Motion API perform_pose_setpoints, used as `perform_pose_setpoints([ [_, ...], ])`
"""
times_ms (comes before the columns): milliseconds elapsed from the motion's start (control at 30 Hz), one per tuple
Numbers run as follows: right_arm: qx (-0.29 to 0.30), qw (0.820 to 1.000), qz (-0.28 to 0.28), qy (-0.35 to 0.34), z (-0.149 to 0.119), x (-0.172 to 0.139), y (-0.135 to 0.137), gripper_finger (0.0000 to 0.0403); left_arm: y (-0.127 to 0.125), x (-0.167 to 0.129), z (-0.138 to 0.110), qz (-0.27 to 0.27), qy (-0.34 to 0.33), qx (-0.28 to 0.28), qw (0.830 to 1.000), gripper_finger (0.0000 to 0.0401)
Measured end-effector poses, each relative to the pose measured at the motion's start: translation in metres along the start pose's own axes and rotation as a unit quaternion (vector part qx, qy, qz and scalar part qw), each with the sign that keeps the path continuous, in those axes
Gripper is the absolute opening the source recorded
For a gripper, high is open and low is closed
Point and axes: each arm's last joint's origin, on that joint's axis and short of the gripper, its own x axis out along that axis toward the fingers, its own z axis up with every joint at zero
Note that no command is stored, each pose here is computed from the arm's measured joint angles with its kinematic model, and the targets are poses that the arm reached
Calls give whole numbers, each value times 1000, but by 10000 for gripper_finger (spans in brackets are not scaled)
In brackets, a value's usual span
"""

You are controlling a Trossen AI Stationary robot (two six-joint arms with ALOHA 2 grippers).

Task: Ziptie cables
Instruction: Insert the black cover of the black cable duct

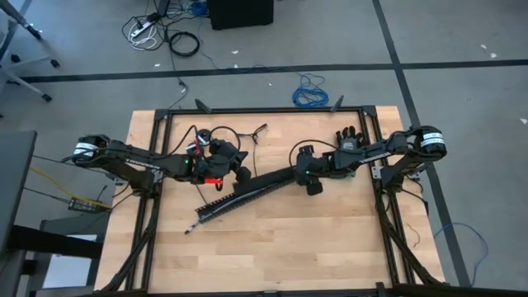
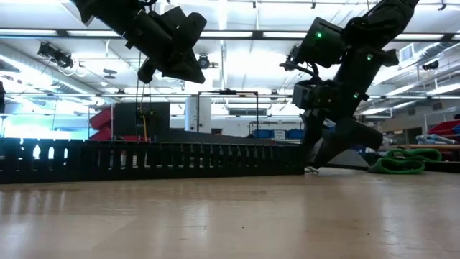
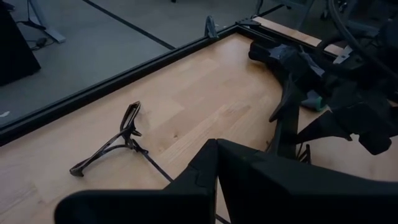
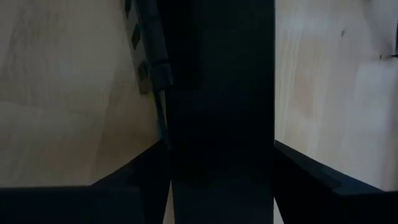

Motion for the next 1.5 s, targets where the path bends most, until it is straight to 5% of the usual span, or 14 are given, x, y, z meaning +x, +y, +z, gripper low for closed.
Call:
perform_pose_setpoints([
  [400,-11,1000,-10,-22,15,-6,-12,250,0,0,0,0,0,11,1000,0],
  [700,-6,999,-5,-45,14,-21,-20,226,0,0,0,1,1,12,1000,0],
  [900,16,990,104,-89,1,-50,-32,234,-1,0,1,-7,-3,4,1000,0],
  [1133,69,958,275,-51,-22,-67,-43,231,-3,0,4,-25,-12,-6,1000,0],
  [1500,13,970,232,-65,-30,-54,-62,230,-4,-1,10,-54,-21,-22,998,0],
])
